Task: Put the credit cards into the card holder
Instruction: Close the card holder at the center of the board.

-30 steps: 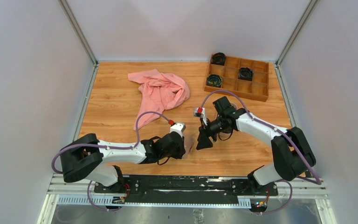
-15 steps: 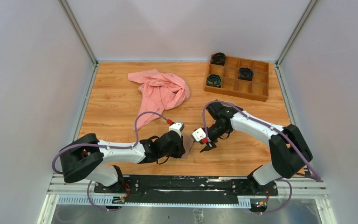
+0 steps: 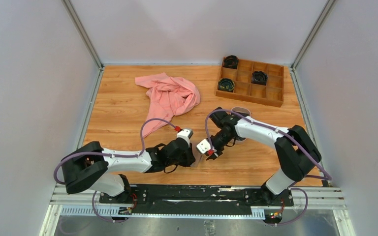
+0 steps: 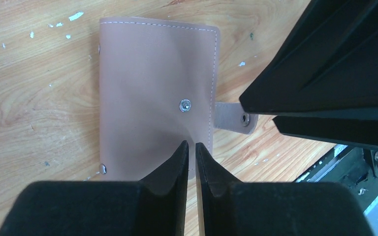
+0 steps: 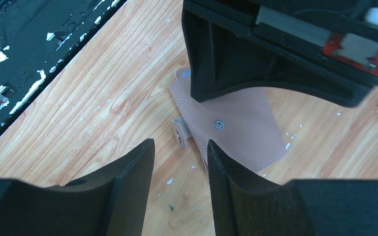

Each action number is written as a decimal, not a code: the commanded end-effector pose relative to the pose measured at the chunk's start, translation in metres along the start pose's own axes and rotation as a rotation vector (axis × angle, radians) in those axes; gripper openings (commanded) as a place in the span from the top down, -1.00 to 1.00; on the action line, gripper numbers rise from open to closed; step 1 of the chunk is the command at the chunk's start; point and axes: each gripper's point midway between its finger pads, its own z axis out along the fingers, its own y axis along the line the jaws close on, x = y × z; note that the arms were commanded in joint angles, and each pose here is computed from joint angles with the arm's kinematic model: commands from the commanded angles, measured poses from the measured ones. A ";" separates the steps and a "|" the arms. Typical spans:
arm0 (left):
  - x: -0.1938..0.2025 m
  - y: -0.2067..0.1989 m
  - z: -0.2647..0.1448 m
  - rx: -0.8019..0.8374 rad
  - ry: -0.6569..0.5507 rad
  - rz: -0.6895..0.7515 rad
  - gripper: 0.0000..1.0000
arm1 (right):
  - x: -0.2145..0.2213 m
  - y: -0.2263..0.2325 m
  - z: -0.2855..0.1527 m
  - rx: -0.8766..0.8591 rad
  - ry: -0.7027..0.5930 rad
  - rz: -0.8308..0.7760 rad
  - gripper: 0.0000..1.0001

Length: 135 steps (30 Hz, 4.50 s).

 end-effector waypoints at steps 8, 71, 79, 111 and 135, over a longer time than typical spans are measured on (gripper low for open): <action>0.017 0.021 -0.008 -0.029 0.054 -0.019 0.71 | 0.014 0.004 0.015 -0.065 0.095 -0.015 0.68; 0.032 0.029 -0.002 0.014 0.111 -0.061 0.72 | -0.004 -0.023 0.030 -0.097 0.078 -0.087 1.00; 0.015 0.019 -0.015 0.090 0.058 -0.115 0.59 | 0.011 -0.018 0.022 -0.080 0.144 -0.117 0.99; 0.019 0.050 -0.011 0.063 0.123 -0.191 0.18 | 0.019 -0.020 0.002 -0.026 0.168 -0.179 0.99; 0.022 0.019 0.007 0.058 0.075 -0.278 0.28 | 0.009 -0.038 -0.074 0.243 0.288 0.078 -0.31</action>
